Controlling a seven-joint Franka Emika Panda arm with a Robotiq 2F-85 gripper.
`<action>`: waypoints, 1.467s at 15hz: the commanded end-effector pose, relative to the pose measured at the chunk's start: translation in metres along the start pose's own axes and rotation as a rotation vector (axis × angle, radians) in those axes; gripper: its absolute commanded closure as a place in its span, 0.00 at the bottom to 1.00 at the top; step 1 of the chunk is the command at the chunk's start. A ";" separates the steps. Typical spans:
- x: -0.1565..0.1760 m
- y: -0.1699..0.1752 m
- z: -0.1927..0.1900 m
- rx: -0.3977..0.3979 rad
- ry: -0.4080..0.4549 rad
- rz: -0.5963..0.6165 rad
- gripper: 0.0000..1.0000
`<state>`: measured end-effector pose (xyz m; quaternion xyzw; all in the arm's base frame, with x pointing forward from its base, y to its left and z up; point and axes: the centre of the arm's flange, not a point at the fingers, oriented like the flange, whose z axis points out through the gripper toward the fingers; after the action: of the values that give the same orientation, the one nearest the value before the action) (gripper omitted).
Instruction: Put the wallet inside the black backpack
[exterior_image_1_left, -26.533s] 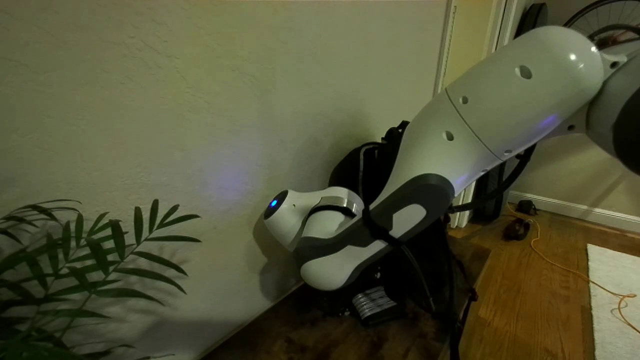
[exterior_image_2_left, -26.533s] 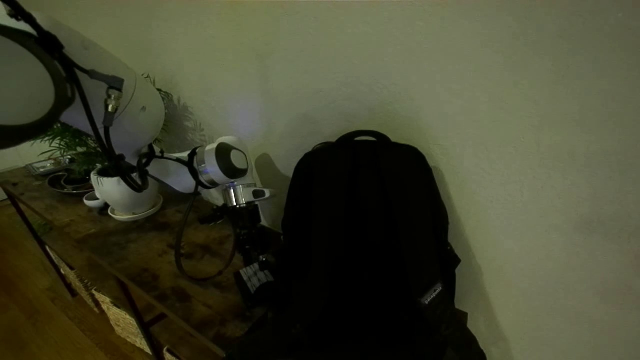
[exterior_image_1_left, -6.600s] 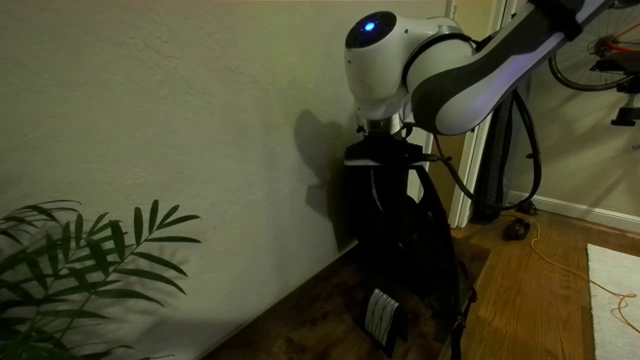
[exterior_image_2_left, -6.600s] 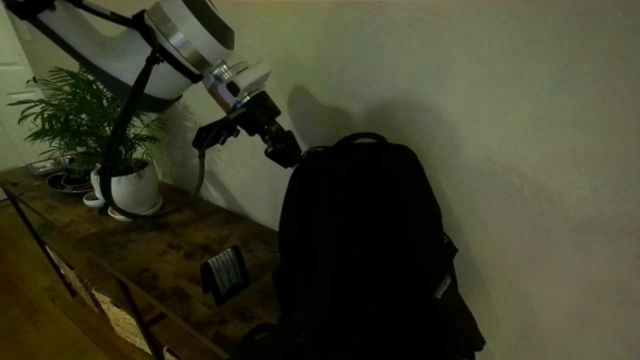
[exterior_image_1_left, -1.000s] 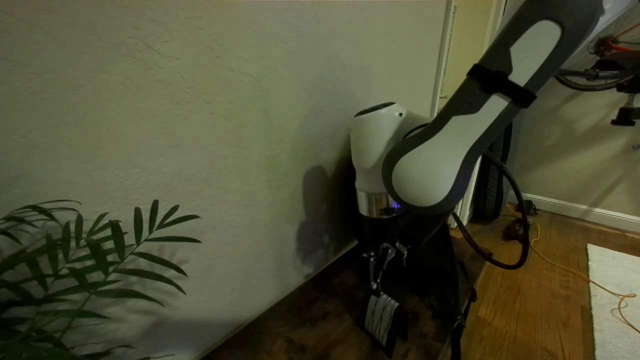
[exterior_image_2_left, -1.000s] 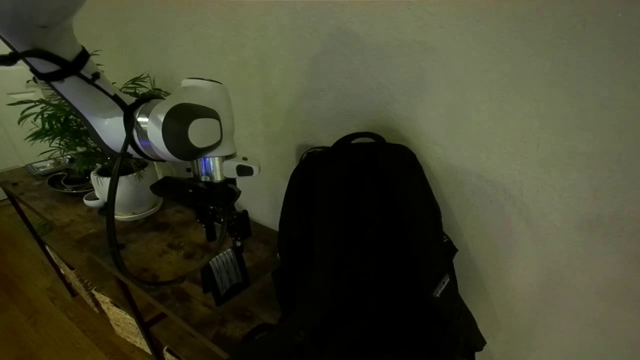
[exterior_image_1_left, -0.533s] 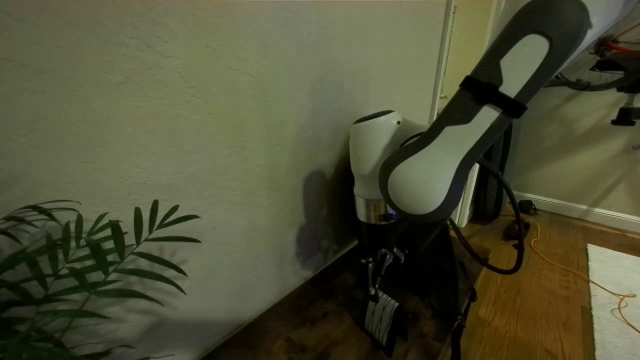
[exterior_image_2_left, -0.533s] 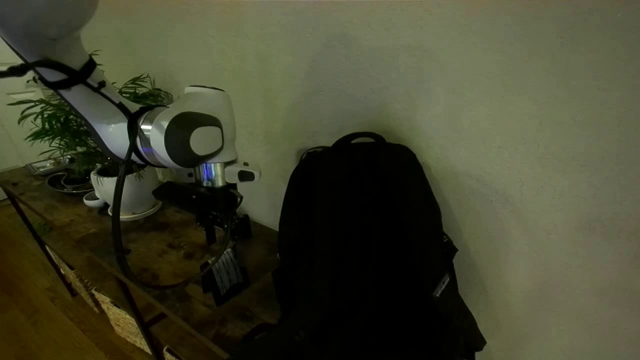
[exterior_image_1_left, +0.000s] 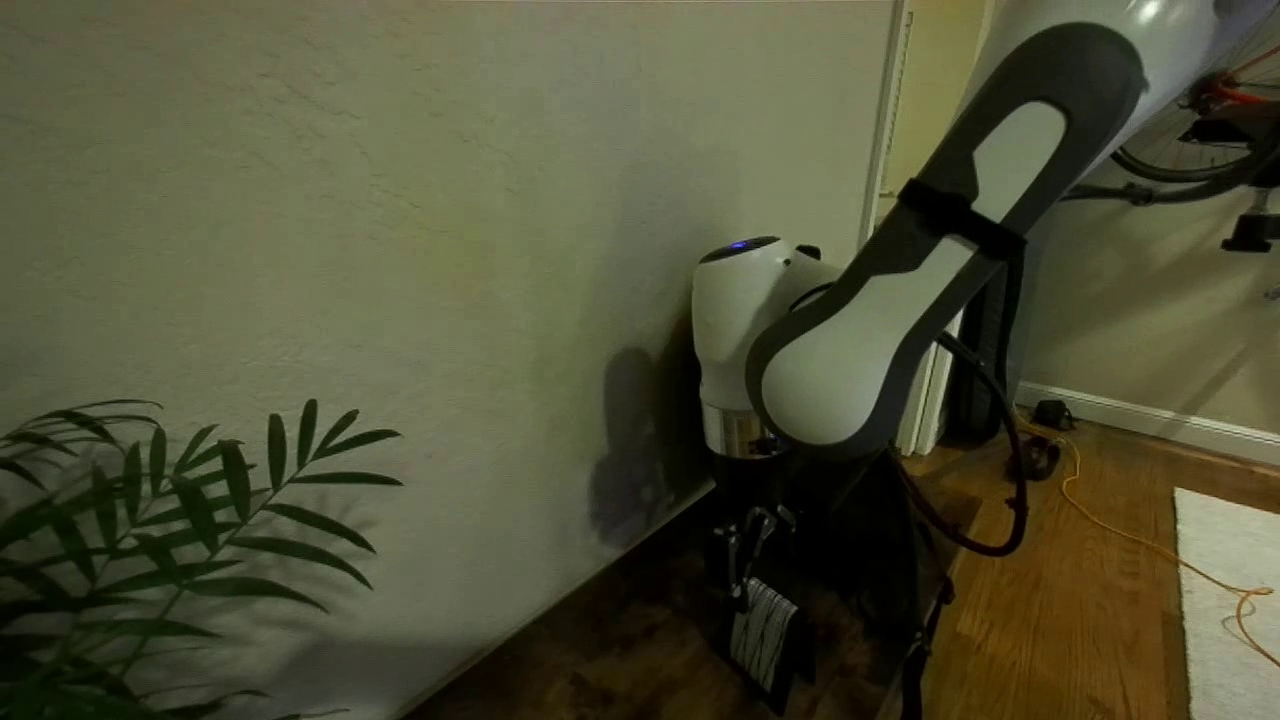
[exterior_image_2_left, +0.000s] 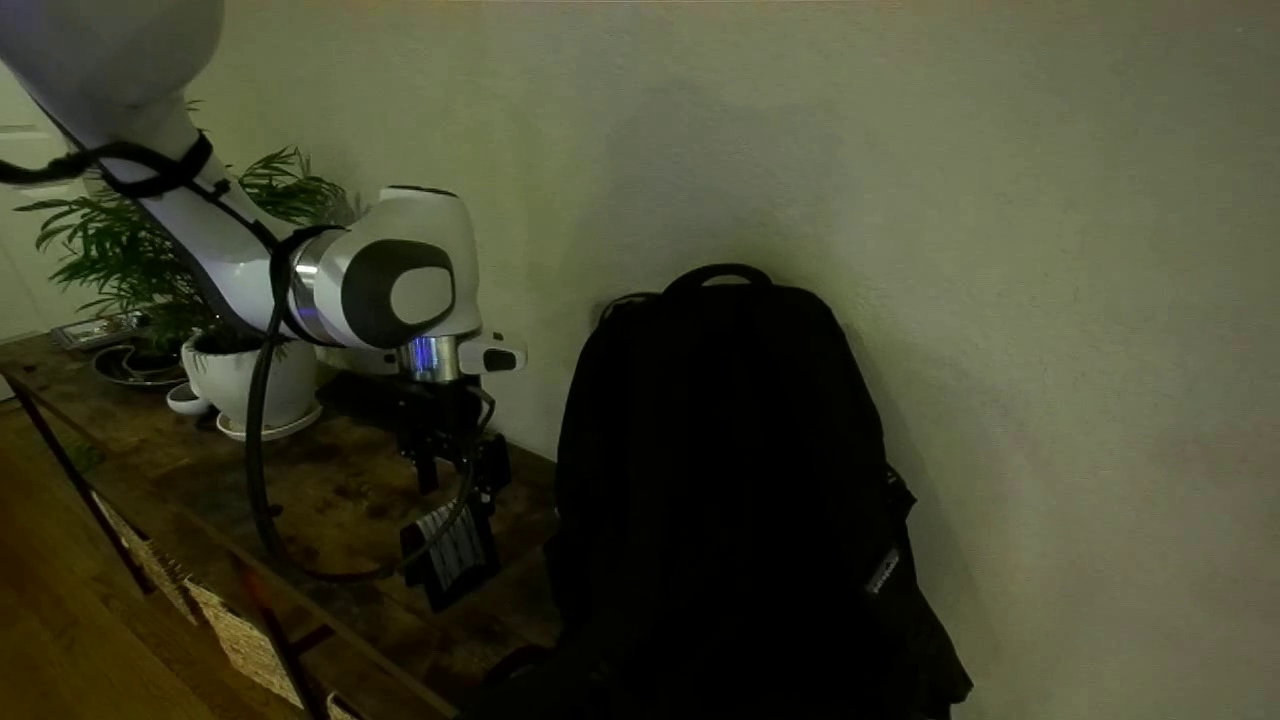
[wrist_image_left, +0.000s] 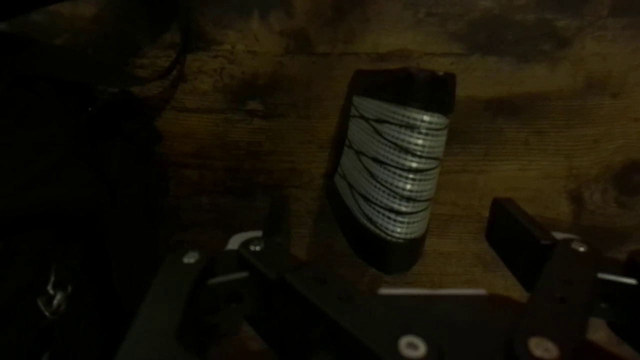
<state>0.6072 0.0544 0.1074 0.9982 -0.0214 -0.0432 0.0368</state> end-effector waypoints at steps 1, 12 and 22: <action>0.004 0.006 0.008 0.040 0.004 -0.004 0.00; 0.000 0.011 0.024 0.089 -0.021 0.025 0.00; 0.001 0.012 0.025 0.096 -0.016 0.037 0.66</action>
<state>0.6060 0.0443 0.0849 0.9973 -0.0439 -0.0583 0.0056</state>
